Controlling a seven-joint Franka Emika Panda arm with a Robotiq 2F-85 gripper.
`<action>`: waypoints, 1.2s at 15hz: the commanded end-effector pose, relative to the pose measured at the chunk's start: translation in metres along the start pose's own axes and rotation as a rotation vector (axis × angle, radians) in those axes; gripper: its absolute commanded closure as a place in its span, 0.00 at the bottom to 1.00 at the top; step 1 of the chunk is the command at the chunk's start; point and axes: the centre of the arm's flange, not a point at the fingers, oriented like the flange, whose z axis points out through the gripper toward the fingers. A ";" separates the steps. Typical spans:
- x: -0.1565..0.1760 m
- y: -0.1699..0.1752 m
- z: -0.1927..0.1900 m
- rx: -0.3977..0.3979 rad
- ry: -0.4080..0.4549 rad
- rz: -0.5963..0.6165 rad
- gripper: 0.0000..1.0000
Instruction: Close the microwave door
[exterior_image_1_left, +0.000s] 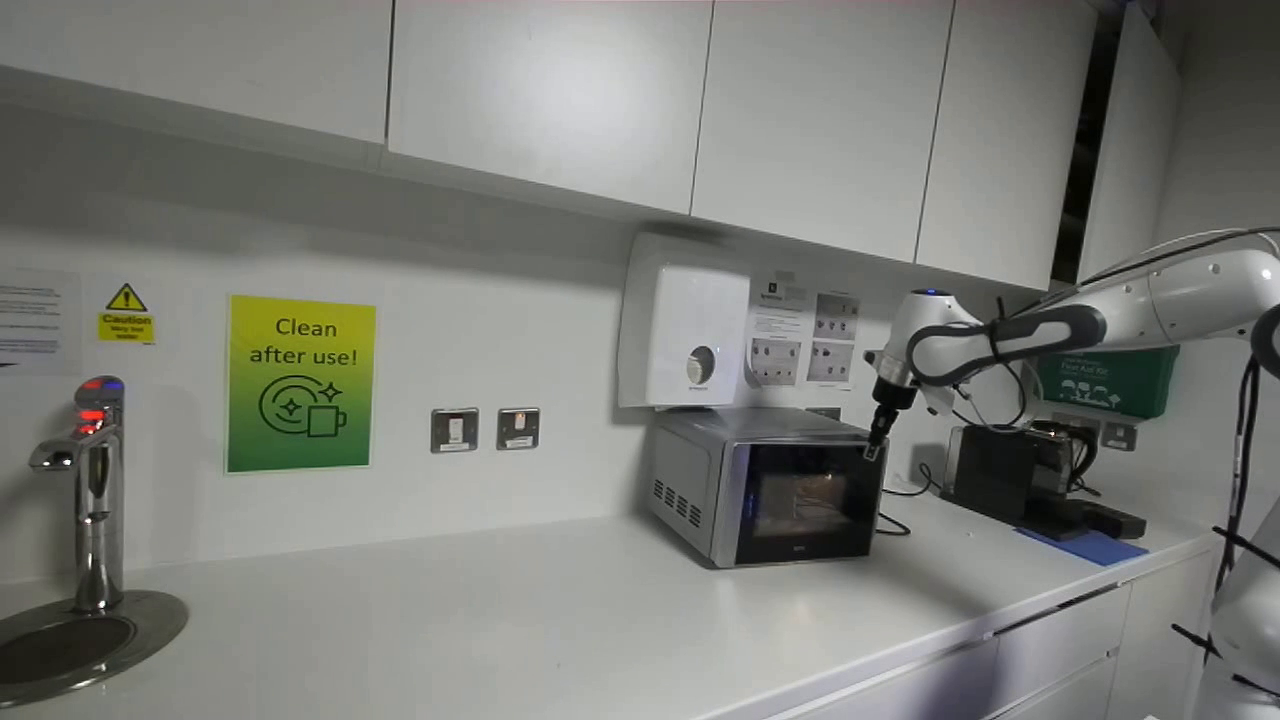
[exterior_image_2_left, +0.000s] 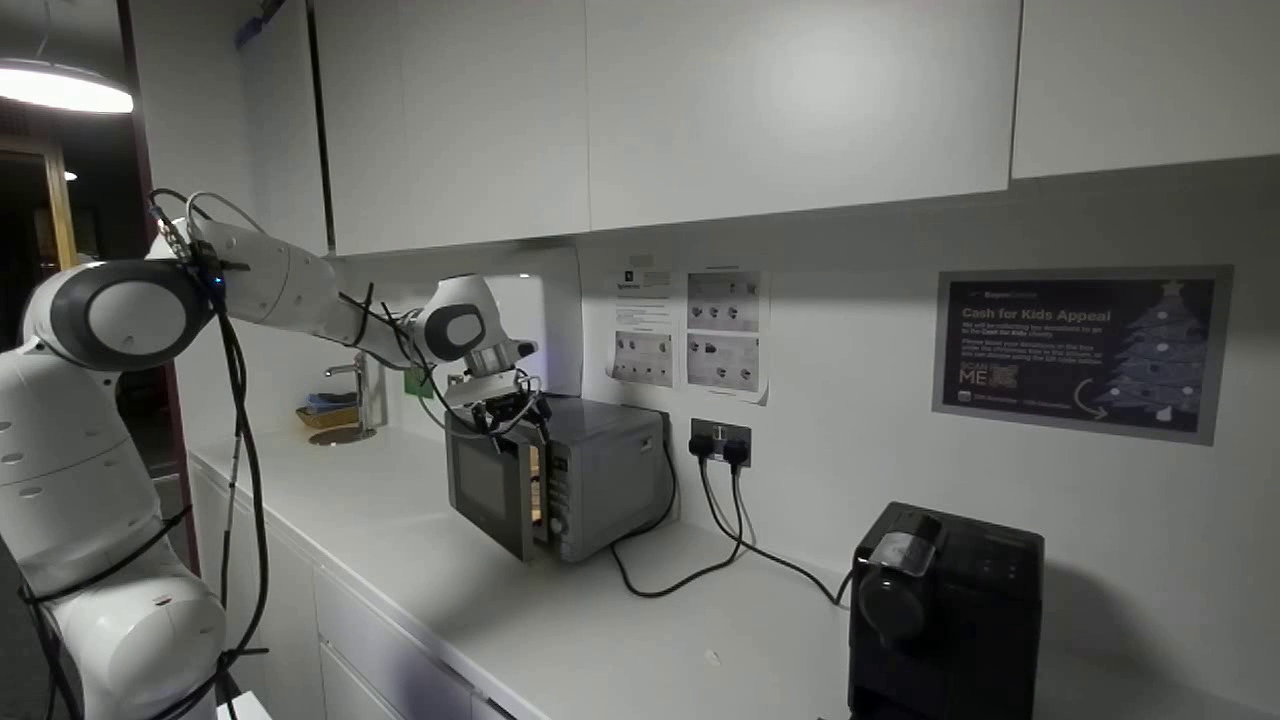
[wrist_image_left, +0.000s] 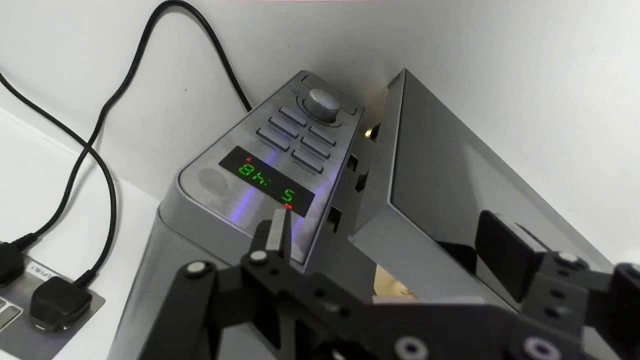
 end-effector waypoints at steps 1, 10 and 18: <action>0.006 0.001 -0.008 -0.046 -0.004 0.052 0.00; 0.005 0.006 -0.012 -0.099 -0.007 0.128 0.00; 0.007 0.007 -0.012 -0.130 0.003 0.166 0.00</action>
